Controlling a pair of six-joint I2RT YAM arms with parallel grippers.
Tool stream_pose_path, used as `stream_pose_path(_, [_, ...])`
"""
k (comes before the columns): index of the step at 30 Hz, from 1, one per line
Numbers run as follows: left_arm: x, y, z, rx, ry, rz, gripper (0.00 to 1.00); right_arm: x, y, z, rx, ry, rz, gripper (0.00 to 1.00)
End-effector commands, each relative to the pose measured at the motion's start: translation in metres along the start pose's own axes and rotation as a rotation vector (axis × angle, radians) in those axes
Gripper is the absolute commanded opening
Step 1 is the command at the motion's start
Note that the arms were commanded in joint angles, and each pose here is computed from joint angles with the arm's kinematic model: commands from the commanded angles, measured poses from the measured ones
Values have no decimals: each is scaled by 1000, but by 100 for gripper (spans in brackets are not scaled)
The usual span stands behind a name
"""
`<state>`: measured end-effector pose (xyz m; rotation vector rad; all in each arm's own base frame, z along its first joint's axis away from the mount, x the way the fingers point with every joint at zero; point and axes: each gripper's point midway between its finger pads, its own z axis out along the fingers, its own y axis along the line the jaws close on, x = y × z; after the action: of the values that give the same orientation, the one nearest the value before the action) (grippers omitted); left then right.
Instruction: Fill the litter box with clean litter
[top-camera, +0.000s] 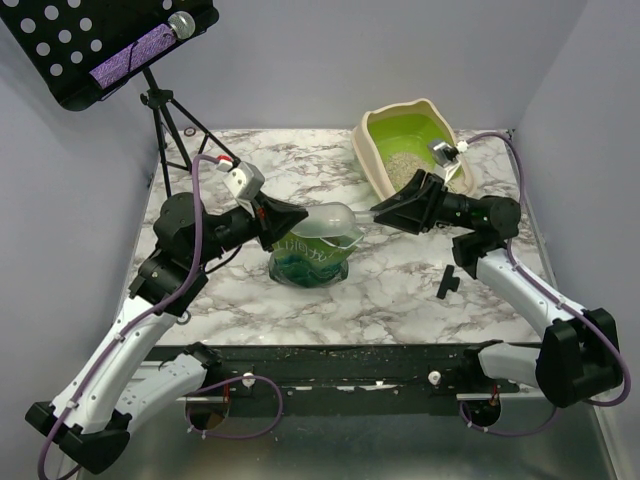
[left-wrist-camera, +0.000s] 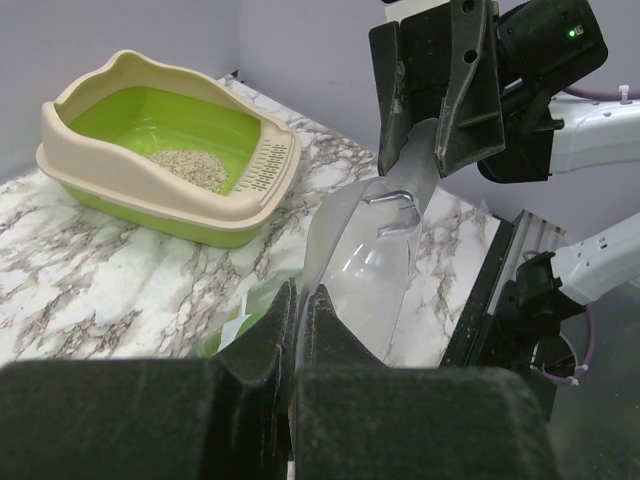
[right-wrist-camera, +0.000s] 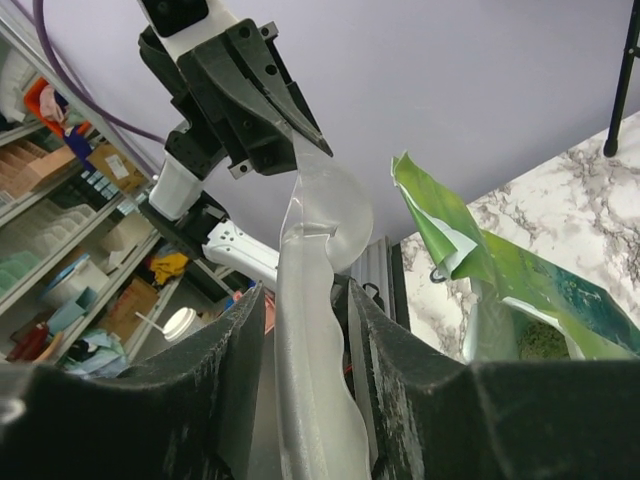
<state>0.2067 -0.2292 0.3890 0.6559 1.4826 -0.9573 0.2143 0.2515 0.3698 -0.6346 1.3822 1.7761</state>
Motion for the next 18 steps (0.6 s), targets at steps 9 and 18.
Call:
stream_pose_path(9, [-7, 5, 4, -16, 5, 39, 0, 7, 5, 9, 1, 77, -57, 35])
stream_pose_path(18, [-2, 16, 5, -57, 16, 65, 29, 6, 0, 9, 70, 66, -68, 1])
